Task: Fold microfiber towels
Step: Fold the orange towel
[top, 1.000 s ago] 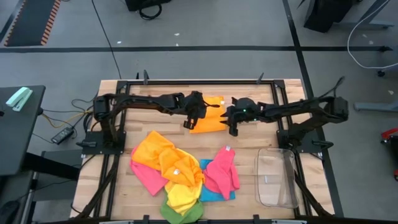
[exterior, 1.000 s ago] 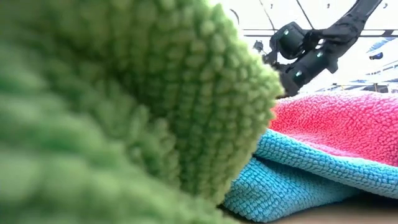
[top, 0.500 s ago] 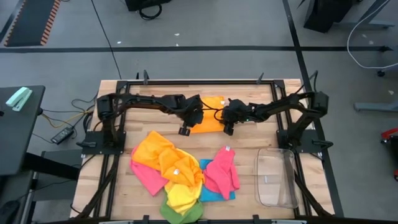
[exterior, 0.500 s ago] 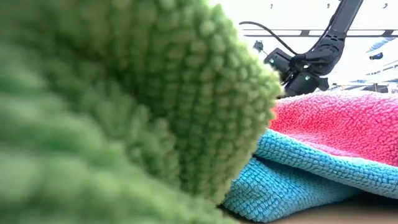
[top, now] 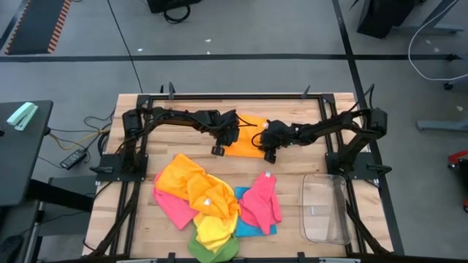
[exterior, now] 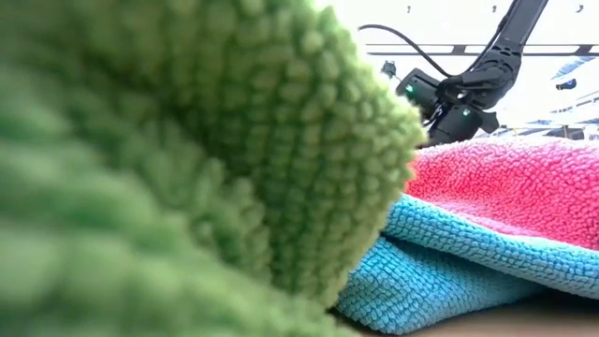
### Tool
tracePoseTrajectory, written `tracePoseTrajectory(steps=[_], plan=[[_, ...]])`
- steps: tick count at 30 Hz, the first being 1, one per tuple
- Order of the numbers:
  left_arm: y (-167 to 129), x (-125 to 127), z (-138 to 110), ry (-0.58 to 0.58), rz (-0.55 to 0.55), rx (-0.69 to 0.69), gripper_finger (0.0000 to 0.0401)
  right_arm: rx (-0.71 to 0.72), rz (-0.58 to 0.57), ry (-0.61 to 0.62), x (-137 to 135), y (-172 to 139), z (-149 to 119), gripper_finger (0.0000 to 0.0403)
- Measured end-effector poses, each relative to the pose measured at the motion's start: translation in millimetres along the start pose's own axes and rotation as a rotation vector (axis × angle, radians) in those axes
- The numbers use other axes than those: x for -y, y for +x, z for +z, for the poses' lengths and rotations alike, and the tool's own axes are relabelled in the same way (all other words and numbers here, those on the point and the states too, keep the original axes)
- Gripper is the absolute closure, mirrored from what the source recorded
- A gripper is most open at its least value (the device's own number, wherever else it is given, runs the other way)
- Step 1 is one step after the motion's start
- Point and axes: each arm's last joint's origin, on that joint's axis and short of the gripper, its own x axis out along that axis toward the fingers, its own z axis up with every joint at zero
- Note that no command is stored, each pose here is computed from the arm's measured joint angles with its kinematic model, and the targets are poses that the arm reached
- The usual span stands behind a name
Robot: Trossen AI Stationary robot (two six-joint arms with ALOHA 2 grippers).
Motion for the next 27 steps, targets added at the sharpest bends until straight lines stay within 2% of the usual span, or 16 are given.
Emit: tracePoseTrajectory(steps=[5, 9, 12, 16, 21, 23, 27], plan=[[-1, 3, 3, 0.049, -0.001, 0.007, 0.0355, -0.002, 0.001, -0.003, -4, -3, 1, 0.0254], [-9, 6, 8, 0.107, 0.009, 0.029, 0.0357, -0.023, -0.045, 0.016, -3, -19, 1, 0.0254], [-10, 7, 9, 0.125, 0.006, 0.03, 0.0357, 0.026, -0.072, 0.011, -3, -34, 9, 0.0254], [-14, 10, 10, 0.137, -0.01, 0.032, 0.0351, 0.08, -0.048, -0.06, -13, -46, 15, 0.0253], [-15, 14, 14, 0.158, -0.009, 0.049, 0.0335, 0.144, -0.033, -0.172, -28, -45, 21, 0.0243], [-15, 13, 16, 0.159, 0.004, 0.068, 0.0328, 0.145, -0.088, -0.137, -27, -45, 21, 0.0235], [-15, 5, 18, 0.113, 0.068, 0.094, 0.0321, 0.159, -0.22, 0.017, -14, -45, 22, 0.0221]])
